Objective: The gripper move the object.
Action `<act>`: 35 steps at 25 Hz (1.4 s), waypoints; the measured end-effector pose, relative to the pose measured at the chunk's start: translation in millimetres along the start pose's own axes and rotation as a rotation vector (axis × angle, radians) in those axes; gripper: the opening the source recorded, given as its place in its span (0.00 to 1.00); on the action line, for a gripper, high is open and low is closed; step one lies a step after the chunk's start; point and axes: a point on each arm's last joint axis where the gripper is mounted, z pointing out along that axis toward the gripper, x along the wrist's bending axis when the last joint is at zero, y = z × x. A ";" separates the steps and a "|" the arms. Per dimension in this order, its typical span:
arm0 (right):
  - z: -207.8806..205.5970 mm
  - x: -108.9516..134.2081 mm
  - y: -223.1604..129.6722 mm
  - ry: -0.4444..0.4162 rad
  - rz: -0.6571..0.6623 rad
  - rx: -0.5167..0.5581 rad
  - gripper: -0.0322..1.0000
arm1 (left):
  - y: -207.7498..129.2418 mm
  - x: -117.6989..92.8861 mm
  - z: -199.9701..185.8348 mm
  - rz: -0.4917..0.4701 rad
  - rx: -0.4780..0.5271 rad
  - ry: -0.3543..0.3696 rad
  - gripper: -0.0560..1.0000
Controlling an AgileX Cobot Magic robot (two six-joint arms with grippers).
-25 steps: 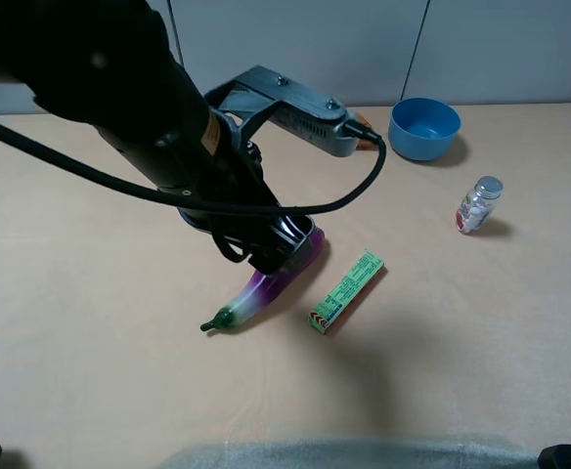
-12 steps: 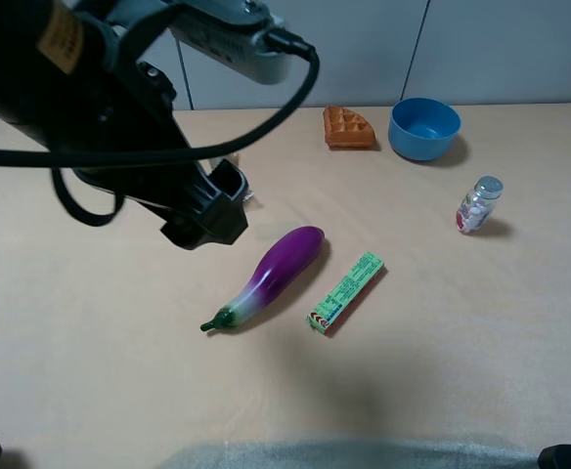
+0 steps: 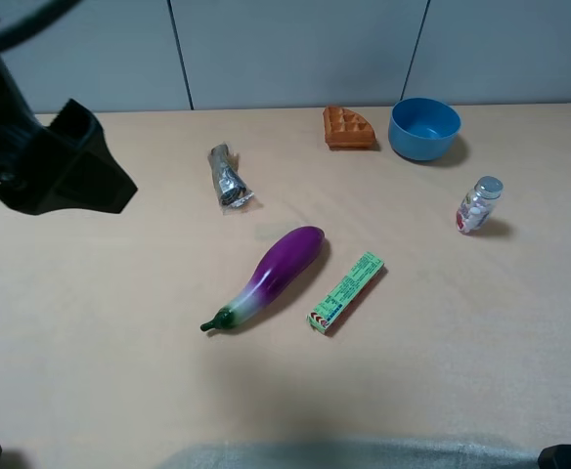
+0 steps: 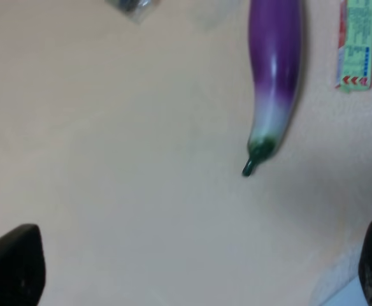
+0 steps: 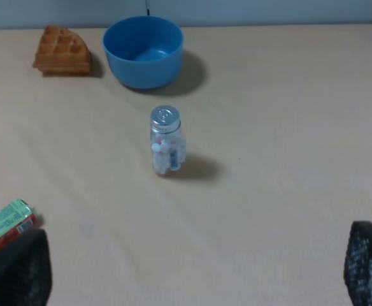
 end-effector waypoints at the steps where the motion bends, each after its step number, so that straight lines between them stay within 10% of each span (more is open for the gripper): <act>1: 0.0 0.0 0.0 0.000 0.000 0.000 0.70 | -2.4 2.3 -5.2 -0.006 -0.003 0.003 0.99; 20: 0.0 0.0 -0.1 0.000 0.000 0.001 0.70 | -35.9 38.7 -75.3 0.001 -0.176 0.172 0.99; 35: 0.0 0.1 -0.1 0.001 0.000 0.001 0.70 | -59.7 73.8 -51.4 -0.190 -0.038 0.321 0.99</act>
